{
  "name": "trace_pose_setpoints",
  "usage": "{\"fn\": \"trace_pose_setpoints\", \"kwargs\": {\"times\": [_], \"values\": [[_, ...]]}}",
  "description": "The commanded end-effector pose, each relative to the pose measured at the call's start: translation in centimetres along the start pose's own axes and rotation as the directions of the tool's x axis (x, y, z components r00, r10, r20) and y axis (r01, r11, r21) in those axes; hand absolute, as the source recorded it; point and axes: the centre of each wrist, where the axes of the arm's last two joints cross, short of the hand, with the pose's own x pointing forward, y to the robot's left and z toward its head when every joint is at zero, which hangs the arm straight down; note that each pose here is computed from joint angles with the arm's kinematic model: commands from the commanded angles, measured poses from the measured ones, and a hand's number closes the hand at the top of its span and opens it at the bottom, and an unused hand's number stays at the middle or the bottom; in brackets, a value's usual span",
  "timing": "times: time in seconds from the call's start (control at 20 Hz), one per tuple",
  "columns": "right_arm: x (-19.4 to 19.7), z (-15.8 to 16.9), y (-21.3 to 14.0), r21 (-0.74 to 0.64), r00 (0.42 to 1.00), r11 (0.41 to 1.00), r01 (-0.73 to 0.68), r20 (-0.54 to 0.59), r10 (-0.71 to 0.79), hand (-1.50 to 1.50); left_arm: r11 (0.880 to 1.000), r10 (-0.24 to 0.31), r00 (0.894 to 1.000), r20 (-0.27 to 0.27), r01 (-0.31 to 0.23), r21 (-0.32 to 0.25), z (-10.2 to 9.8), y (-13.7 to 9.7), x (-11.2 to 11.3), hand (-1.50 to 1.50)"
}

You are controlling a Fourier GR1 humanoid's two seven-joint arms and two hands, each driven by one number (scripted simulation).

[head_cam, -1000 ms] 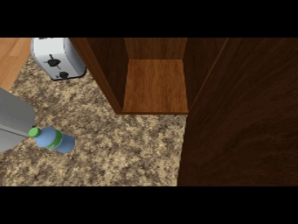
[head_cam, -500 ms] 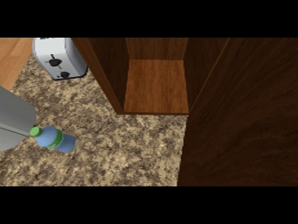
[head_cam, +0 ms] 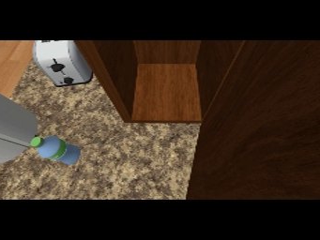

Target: Pick up the bottled water, place it into the cabinet and close the cabinet

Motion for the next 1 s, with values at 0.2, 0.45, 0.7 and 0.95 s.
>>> {"fn": "trace_pose_setpoints", "kwargs": {"times": [0.2,0.45,0.7,0.95], "values": [[2.7,1.0,0.4,-0.035,0.994,0.994,-0.1,0.03,0.101,-1.5,0.996,0.047,0.999,0.022,-0.045,-0.076,1.2,-0.3,1.0,-1.5],[2.2,0.4,1.0,-0.02,0.994,0.994,-0.104,0.021,0.104,-1.5,0.997,0.005,1.0,-0.001,-0.005,-0.071,0.3,-0.6,-0.6,-1.5],[1.8,0.5,2.0,-0.017,0.995,0.996,-0.087,0.056,0.087,-1.5,0.997,-0.016,1.0,-0.007,0.015,-0.077,-0.6,-0.2,-3.6,-1.5],[3.4,0.9,0.4,-0.002,0.993,0.994,-0.105,0.058,0.105,-1.5,0.999,-0.031,1.0,-0.005,0.031,-0.041,-2.3,-1.3,-7.3,-1.5]]}}
